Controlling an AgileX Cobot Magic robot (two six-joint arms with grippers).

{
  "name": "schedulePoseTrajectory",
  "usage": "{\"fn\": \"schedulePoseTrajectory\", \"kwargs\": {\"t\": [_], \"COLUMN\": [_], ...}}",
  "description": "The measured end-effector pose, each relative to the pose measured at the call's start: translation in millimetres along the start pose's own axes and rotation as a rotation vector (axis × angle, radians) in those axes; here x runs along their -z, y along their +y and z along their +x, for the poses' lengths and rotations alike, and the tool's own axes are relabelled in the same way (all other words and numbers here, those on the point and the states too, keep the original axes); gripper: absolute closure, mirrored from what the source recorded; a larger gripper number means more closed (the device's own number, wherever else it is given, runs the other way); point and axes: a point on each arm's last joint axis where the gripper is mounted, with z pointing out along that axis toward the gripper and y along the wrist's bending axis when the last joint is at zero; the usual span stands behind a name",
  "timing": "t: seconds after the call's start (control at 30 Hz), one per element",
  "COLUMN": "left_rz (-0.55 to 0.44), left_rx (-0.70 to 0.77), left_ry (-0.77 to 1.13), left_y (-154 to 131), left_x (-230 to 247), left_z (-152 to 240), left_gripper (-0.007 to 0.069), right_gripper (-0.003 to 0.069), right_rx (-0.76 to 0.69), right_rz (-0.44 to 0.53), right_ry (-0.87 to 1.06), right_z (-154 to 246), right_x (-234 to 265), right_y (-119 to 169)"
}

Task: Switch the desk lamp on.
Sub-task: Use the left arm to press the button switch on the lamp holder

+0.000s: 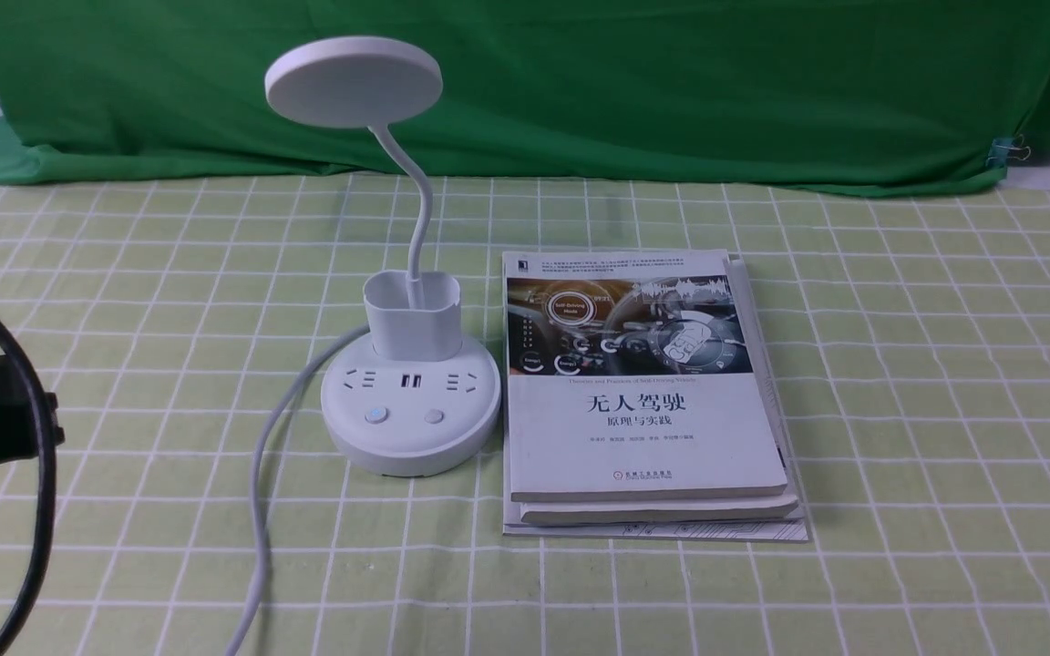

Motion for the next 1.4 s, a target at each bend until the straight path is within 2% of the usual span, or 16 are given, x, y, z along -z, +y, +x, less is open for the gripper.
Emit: {"fn": "schedulePoseTrajectory", "kwargs": {"t": [0.47, 0.7, 0.93, 1.07, 1.17, 1.2, 1.23, 1.3, 1.4], "left_rz": [0.000, -0.002, 0.017, 0.120, 0.245, 0.252, 0.310, 0.339, 0.330], "left_rx": [0.000, 0.000, 0.007, -0.012, -0.047, -0.050, -0.087, -0.138, -0.221], "left_ry": [-0.015, -0.113, 0.024, 0.184, 0.269, 0.277, 0.293, 0.313, 0.363], "left_y": [0, 0, -1, -10, -27, -28, -45, -62, -84], "left_x": [0, -4, -32, -57, -79, -82, -91, -100, -116], "left_z": [-1, -11, -6, -8, -9, -9, -6, 0, 10], "left_gripper": [0.0606, 0.0606, 0.0606, 0.0606, 0.0606, 0.0606, 0.0606, 0.0606, 0.0606], "right_gripper": [0.0415, 0.0415, 0.0415, 0.0415, 0.0415, 0.0415, 0.0415, 0.0415, 0.0415], "right_rx": [0.000, 0.000, 0.000, 0.000, 0.000, 0.000, 0.000, 0.000, 0.000], "right_rz": [0.000, 0.000, 0.000, 0.000, 0.000, 0.000, 0.000, 0.000, 0.000], "right_ry": [0.000, 0.000, 0.000, 0.000, 0.000, 0.000, 0.000, 0.000, 0.000], "right_z": [0, 0, 0, 0, 0, 0, 0, 0, 0], "right_x": [0, 0, 0, 0, 0, 0, 0, 0, 0], "right_y": [0, 0, 0, 0, 0, 0, 0, 0, 0]}}
